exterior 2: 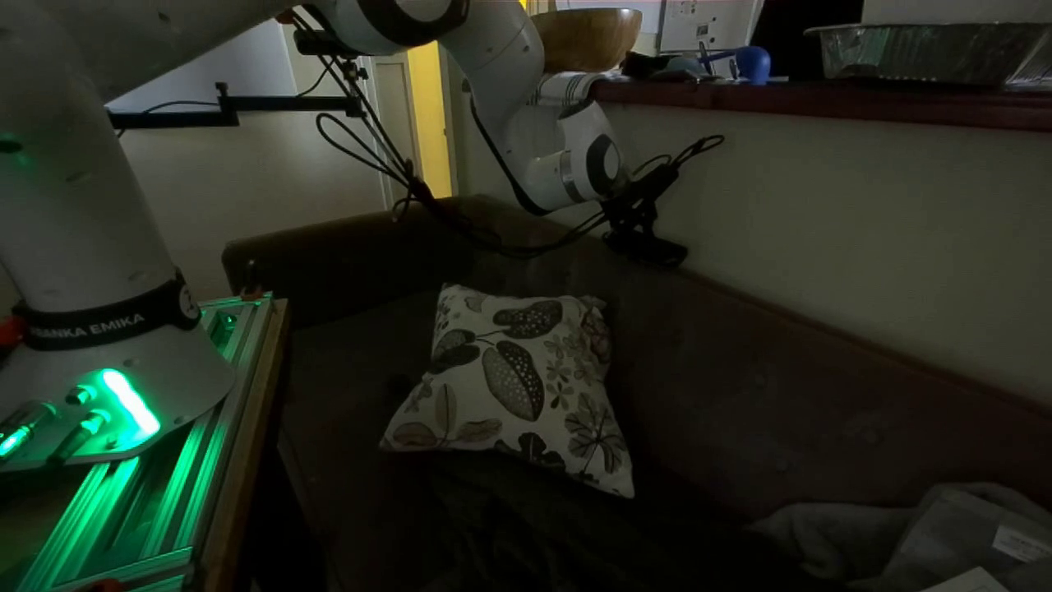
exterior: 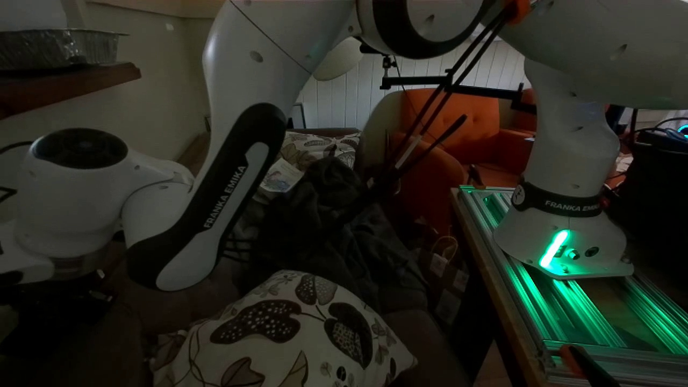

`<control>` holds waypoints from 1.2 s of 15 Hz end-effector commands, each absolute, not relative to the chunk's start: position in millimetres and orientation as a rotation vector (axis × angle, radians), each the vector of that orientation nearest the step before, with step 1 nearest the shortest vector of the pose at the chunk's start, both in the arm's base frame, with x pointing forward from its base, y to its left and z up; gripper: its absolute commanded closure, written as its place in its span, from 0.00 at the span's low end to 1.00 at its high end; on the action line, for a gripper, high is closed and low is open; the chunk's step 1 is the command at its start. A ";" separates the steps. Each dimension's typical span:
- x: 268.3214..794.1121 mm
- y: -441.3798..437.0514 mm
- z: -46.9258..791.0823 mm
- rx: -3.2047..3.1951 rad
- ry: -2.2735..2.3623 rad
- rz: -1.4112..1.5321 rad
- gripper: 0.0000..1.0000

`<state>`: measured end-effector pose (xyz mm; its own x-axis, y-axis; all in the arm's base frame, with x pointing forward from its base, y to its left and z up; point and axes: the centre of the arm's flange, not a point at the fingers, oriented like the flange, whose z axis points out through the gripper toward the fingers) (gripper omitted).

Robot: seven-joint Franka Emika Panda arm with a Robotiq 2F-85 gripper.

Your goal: Put the remote on the backrest of the chair

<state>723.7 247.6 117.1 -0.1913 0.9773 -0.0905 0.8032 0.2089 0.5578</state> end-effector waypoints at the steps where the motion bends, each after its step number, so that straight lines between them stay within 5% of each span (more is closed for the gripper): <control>1: 735.1 252.5 109.9 1.635 2.083 0.602 0.64; 3: 734.8 251.8 109.3 1.630 2.097 0.602 0.64; 4: 734.6 251.0 109.7 1.631 2.106 0.605 0.28; 5: 734.6 249.9 111.5 1.628 2.105 0.606 0.14; 7: 733.9 248.6 116.9 1.626 2.113 0.606 0.05; 18: 702.3 235.7 143.1 1.703 2.128 0.527 0.00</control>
